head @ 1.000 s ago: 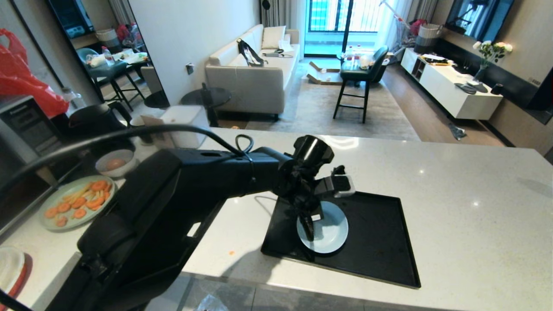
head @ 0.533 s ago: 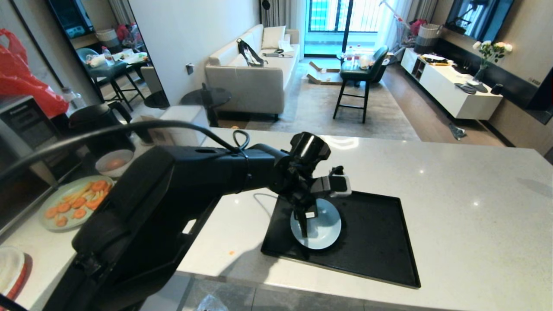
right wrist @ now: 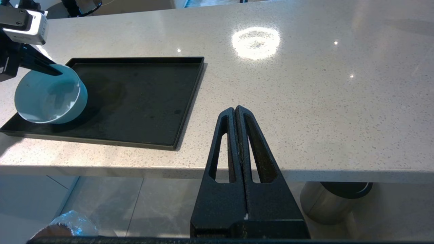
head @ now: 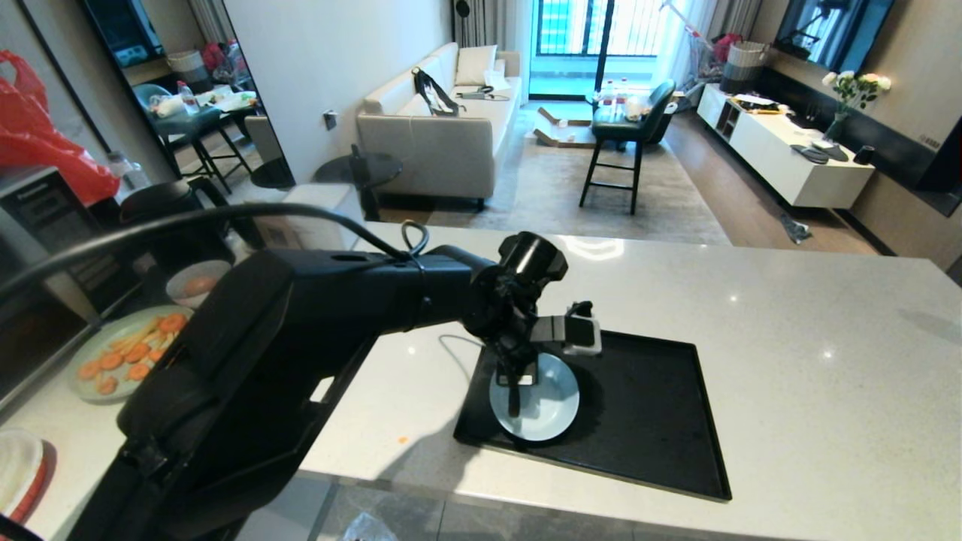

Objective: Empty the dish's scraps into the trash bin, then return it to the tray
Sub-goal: Put the bowl back to the table

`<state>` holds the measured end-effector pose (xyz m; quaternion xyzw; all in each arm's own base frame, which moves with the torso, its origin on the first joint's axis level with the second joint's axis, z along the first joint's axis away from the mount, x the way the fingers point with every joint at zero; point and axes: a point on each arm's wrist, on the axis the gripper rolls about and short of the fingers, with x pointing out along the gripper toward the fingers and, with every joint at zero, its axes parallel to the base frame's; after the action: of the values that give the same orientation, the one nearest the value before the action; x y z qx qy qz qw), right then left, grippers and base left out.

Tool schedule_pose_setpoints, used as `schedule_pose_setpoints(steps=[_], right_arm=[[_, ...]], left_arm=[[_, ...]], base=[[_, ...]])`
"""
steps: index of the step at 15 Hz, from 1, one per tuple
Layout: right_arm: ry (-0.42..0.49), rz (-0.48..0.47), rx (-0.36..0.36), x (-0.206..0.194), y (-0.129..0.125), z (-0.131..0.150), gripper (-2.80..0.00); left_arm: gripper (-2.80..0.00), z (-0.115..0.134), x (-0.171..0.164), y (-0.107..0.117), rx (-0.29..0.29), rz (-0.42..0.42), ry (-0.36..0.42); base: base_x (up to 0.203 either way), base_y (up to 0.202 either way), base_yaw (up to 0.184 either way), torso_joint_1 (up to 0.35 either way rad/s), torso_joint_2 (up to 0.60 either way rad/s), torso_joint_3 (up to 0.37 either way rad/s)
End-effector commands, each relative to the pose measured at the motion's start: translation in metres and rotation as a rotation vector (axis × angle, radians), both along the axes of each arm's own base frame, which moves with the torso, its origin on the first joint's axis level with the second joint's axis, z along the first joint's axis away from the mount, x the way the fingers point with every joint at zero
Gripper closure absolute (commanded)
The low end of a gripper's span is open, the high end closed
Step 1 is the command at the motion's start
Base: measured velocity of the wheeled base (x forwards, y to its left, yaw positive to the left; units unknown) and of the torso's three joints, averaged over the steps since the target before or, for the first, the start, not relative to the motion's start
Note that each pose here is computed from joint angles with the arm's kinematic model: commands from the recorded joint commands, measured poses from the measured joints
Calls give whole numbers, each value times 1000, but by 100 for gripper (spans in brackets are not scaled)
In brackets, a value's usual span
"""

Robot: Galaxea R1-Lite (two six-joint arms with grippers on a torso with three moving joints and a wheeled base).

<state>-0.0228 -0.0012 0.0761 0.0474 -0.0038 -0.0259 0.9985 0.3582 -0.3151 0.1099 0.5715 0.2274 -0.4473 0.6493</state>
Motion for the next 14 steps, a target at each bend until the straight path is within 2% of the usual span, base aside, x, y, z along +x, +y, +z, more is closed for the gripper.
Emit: schedule_pose_setpoints(steps=[1,6,14], right_arm=[[-1,0,0,0,0,0,0],[-1,0,0,0,0,0,0],[-2,0,0,0,0,0,0]], left_arm=[[0,0,2,2,4,-4,-3],[0,-3,-1,-1,28,-48,-2],[0,-5,-3,-2,26,-58,14]], base=[[0,0,0,0,0,0],[0,0,0,0,0,0],[0,0,0,0,0,0]])
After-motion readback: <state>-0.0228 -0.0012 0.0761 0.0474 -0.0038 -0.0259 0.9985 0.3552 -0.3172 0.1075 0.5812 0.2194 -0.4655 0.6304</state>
